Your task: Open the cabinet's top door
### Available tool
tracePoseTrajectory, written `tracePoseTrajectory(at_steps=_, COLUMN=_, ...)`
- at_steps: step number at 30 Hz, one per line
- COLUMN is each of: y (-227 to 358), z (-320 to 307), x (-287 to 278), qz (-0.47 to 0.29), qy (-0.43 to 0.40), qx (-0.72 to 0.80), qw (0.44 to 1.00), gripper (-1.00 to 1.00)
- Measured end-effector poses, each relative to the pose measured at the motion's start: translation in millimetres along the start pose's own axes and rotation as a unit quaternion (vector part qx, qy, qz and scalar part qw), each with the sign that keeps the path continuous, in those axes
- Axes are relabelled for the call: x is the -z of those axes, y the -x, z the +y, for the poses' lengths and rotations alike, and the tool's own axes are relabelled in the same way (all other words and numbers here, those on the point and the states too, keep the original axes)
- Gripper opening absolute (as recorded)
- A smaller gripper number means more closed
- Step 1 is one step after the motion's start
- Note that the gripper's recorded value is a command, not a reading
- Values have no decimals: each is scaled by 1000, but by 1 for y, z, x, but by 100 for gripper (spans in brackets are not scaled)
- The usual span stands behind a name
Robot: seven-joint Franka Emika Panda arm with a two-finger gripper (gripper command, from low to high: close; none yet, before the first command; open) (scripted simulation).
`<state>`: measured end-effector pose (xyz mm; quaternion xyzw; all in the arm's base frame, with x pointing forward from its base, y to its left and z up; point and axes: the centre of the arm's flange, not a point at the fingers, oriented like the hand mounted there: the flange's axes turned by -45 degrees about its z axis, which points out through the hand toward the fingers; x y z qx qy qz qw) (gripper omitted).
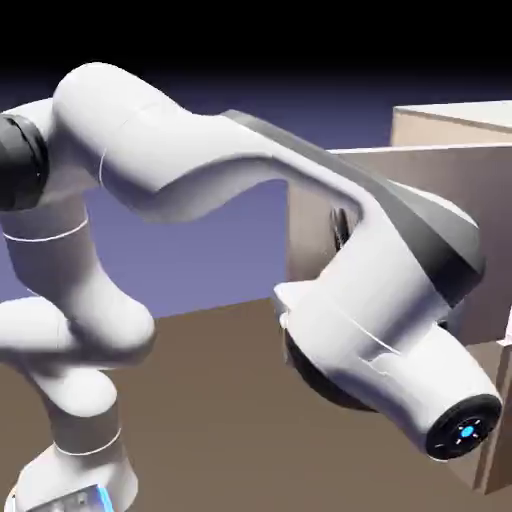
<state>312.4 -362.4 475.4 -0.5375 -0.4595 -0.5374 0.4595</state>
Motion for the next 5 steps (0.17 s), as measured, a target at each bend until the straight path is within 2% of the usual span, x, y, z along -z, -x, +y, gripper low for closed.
tracePoseTrajectory(at_steps=5, y=3, z=7, x=12, qz=0, qy=-22, qx=-2, qw=1000, gripper=-100)
